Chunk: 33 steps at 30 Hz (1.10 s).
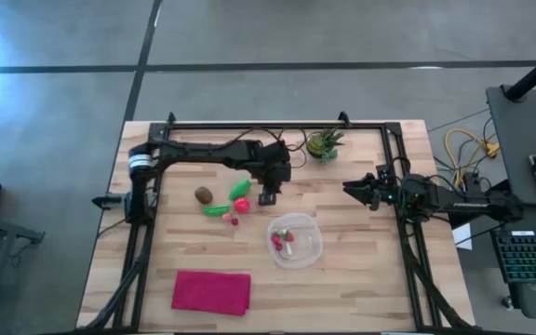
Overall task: Pick and placing Produce into tupperware
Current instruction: Put the top peach into the container, then put the top peach into the transparent bin
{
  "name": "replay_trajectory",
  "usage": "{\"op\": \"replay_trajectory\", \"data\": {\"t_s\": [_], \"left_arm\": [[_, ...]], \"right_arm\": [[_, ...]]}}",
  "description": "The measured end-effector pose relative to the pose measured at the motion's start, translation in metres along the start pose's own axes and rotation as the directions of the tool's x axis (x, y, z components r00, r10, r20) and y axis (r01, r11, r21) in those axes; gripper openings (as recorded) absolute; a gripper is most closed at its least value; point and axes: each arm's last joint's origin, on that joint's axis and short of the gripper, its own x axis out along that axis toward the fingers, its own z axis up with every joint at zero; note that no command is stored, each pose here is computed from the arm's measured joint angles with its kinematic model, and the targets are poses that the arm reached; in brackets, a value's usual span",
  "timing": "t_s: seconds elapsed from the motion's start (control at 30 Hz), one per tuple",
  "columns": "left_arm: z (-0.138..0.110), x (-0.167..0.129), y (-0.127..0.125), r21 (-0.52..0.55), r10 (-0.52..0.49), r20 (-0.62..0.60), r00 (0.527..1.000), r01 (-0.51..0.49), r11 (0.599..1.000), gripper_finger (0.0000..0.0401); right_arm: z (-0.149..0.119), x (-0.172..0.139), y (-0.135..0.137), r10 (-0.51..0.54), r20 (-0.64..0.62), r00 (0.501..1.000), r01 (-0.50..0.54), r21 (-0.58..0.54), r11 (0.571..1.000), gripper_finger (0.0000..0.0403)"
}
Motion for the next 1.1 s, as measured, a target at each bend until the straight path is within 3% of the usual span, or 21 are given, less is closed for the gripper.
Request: {"op": "replay_trajectory", "data": {"t_s": [0.13, 0.23, 0.37, 0.5, 0.67, 0.9, 1.0, 1.1], "left_arm": [[0.021, -0.033, -0.029, 0.086, -0.042, 0.145, 0.989, 0.029, 0.996, 0.0098], [0.031, -0.041, -0.053, 0.148, -0.07, 0.209, 0.975, 0.039, 0.988, 0.0098], [0.034, -0.025, -0.086, 0.213, -0.112, 0.185, 0.976, 0.072, 0.974, 0.0098], [0.031, 0.0, -0.108, 0.177, 0.005, 0.124, 0.992, -0.027, 0.984, 0.0108], [0.026, 0.018, -0.112, 0.089, 0.064, 0.075, 0.995, -0.071, 0.994, 0.0149], [0.019, 0.032, -0.113, 0.0, 0.042, 0.01, 0.999, -0.042, 0.999, 0.019], [0.012, 0.022, -0.112, 0.029, 0.119, -0.082, 0.989, -0.117, 0.993, 0.0202], [0.002, -0.009, -0.108, 0.099, 0.224, -0.204, 0.953, -0.207, 0.973, 0.0209]], "right_arm": [[0.0, 0.0, 0.0, 0.0, 0.0, 1.0, 0.0, 0.002, 1.0, 0.0242], [0.0, 0.0, 0.0, 0.0, -0.001, 1.0, 0.0, 0.002, 1.0, 0.0242], [0.0, 0.0, 0.0, -0.003, -0.003, 1.0, 0.003, 0.001, 1.0, 0.0242], [-0.001, 0.001, -0.001, -0.006, -0.007, 1.0, 0.006, 0.006, 1.0, 0.0242], [-0.001, 0.001, -0.001, -0.011, -0.012, 1.0, 0.011, 0.025, 1.0, 0.0242], [-0.002, 0.002, -0.001, -0.01, -0.021, 1.0, 0.011, 0.053, 0.999, 0.0242], [-0.002, 0.002, -0.001, -0.01, -0.02, 1.0, 0.011, 0.053, 0.999, 0.0242], [-0.002, 0.002, -0.001, -0.01, -0.021, 1.0, 0.011, 0.053, 0.999, 0.0242]]}}
